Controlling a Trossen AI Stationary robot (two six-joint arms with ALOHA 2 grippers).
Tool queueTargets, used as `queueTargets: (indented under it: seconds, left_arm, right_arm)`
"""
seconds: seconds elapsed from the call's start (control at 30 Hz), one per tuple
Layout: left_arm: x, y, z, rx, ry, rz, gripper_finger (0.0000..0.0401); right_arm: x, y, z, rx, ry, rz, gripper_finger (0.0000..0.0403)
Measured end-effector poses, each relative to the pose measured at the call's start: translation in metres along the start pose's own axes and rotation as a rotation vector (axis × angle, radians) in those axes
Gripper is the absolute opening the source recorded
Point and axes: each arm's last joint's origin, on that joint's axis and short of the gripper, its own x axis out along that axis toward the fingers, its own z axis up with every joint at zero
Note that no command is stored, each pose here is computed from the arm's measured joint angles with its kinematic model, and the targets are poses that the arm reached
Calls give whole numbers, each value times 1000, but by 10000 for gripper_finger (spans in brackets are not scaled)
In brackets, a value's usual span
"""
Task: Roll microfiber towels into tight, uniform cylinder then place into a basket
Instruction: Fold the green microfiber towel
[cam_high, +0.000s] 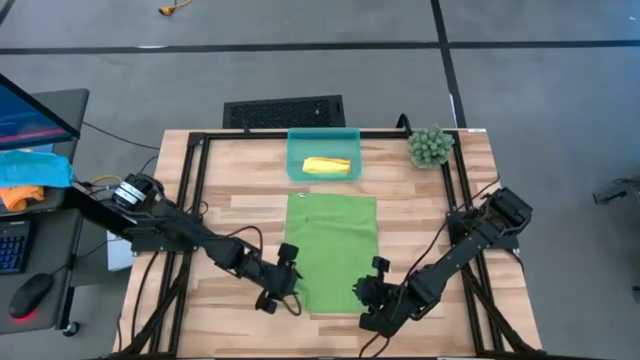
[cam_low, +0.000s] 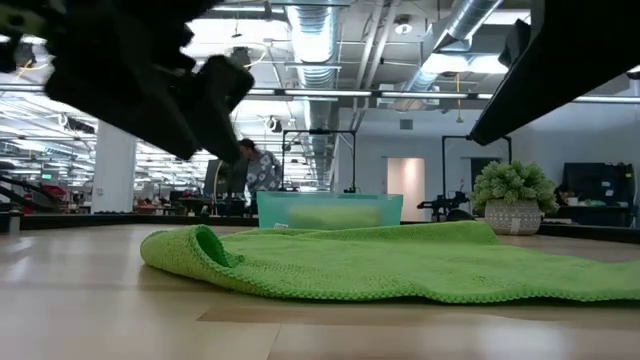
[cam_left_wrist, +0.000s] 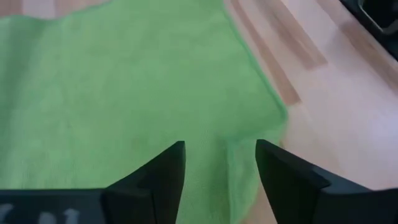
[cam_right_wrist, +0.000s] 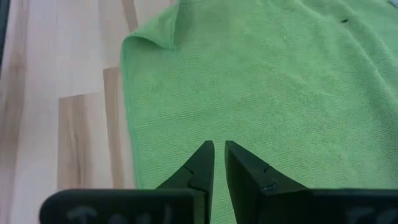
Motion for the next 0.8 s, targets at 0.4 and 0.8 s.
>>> queueTargets:
  seconds: [0.4,0.8]
  left_arm:
    - [34,8,-20,-127,103,-132,164]
    - [35,5,-23,-176,145,-203,142]
  right_arm:
    - [0,1,0,1,-1,4,63]
    - [0,1,0,4,-4,9,63]
